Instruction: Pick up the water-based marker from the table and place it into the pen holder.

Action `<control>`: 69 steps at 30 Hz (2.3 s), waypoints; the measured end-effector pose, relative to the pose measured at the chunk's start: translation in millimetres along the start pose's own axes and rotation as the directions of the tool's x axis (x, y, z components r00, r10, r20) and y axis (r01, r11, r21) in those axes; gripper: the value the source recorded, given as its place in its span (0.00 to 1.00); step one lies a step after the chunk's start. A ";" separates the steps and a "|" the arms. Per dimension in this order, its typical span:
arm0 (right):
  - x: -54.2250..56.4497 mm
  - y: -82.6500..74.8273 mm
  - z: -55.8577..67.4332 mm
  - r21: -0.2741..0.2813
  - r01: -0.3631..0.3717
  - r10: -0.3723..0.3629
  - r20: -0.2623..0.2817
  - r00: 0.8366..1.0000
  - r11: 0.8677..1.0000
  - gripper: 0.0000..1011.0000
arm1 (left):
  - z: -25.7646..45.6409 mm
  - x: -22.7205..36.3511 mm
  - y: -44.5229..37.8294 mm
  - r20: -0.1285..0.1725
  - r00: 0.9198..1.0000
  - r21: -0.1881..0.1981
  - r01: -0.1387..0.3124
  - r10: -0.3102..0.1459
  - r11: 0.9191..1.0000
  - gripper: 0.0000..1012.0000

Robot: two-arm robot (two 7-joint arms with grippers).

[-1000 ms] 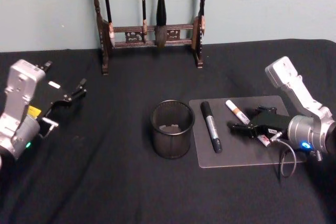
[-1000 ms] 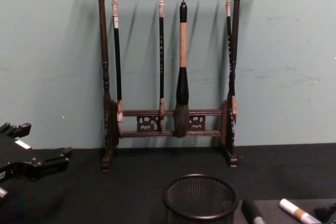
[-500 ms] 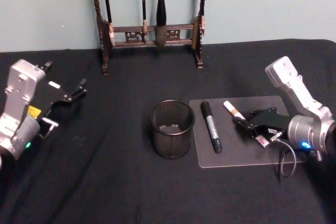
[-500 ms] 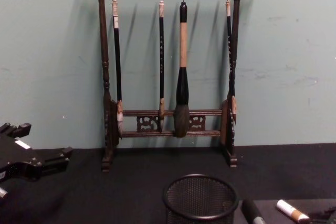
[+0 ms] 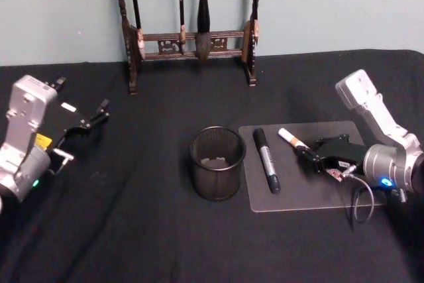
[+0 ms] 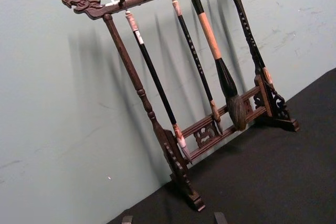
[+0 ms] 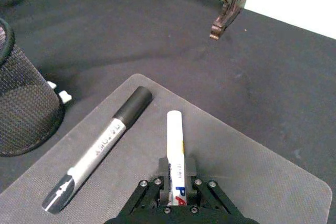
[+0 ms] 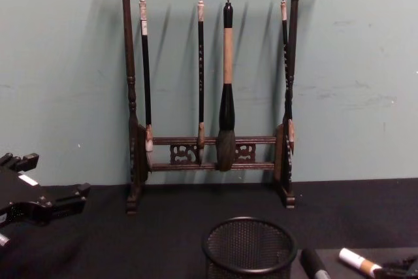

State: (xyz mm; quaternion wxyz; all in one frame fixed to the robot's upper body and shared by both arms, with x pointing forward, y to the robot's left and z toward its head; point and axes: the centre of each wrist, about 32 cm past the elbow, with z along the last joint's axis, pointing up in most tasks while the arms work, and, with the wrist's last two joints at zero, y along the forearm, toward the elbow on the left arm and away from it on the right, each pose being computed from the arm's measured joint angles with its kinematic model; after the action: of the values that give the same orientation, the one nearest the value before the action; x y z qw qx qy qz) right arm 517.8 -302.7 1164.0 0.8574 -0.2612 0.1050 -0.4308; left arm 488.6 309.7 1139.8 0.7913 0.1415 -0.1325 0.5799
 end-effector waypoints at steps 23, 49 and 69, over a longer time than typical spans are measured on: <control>-25.9 -3.6 23.2 0.485 0.022 -0.042 0.031 0.999 0.874 0.17 | 0.0 0.0 0.0 0.000 1.000 0.000 0.000 0.000 1.000 0.99; -79.3 44.5 34.3 0.634 -0.198 0.187 0.084 0.979 0.748 0.17 | 0.0 0.0 0.0 0.000 1.000 0.000 0.000 0.000 1.000 0.99; -94.5 63.0 22.4 0.594 -0.241 0.255 0.063 0.965 0.768 0.17 | 0.0 0.0 0.0 0.000 1.000 0.000 0.000 0.000 1.000 0.99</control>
State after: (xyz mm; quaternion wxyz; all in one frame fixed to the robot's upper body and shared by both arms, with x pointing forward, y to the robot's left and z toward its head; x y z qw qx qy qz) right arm 512.6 -188.7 1144.6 0.9439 0.0424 0.0069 -0.3276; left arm 488.6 309.7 1139.8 0.7913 0.1415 -0.1324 0.5799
